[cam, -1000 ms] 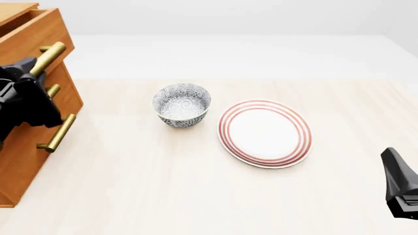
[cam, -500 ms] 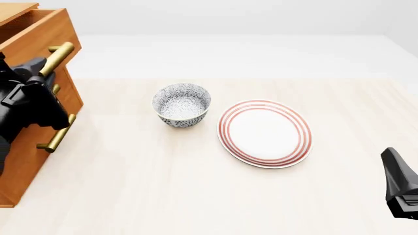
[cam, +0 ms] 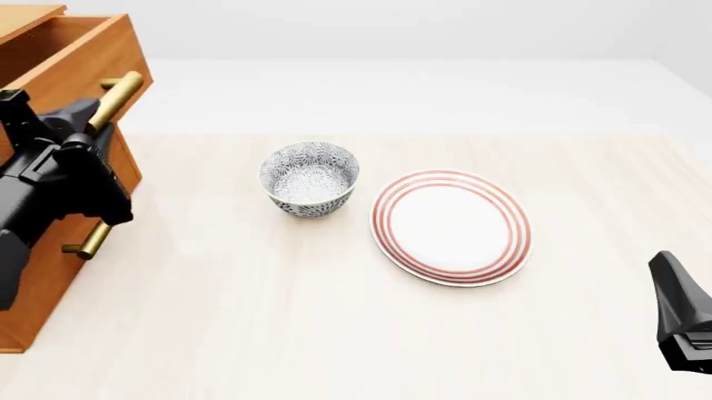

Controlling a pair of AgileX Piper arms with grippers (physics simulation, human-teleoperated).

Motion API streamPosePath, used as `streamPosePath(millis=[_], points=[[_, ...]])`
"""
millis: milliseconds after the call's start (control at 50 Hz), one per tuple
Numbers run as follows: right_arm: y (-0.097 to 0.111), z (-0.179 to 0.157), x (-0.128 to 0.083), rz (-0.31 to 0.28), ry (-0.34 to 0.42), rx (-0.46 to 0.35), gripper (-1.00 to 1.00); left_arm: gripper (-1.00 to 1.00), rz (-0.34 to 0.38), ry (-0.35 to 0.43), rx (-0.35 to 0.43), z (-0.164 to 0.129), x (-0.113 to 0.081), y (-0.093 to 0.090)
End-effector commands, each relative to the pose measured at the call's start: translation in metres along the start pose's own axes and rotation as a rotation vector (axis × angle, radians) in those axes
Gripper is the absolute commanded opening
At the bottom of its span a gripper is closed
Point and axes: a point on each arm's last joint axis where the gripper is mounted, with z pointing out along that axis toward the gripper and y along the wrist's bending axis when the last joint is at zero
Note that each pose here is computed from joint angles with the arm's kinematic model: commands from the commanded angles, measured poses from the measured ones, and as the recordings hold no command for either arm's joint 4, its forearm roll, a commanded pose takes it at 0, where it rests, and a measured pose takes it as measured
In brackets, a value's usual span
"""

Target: Open the top drawer of the cabinet.

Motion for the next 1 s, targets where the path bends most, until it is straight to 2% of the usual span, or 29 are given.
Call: streamPosePath(millis=[20,1000], points=[[0.0,0.0,0.0,0.0,0.0,0.0,1.0,-1.0,0.002,-0.032,0.082,-0.013,-0.008,-0.014],[0.0,0.0,0.0,0.0,0.0,0.0,1.0,-1.0,0.019,-0.126,0.054,-0.029,-0.027,-0.003]])
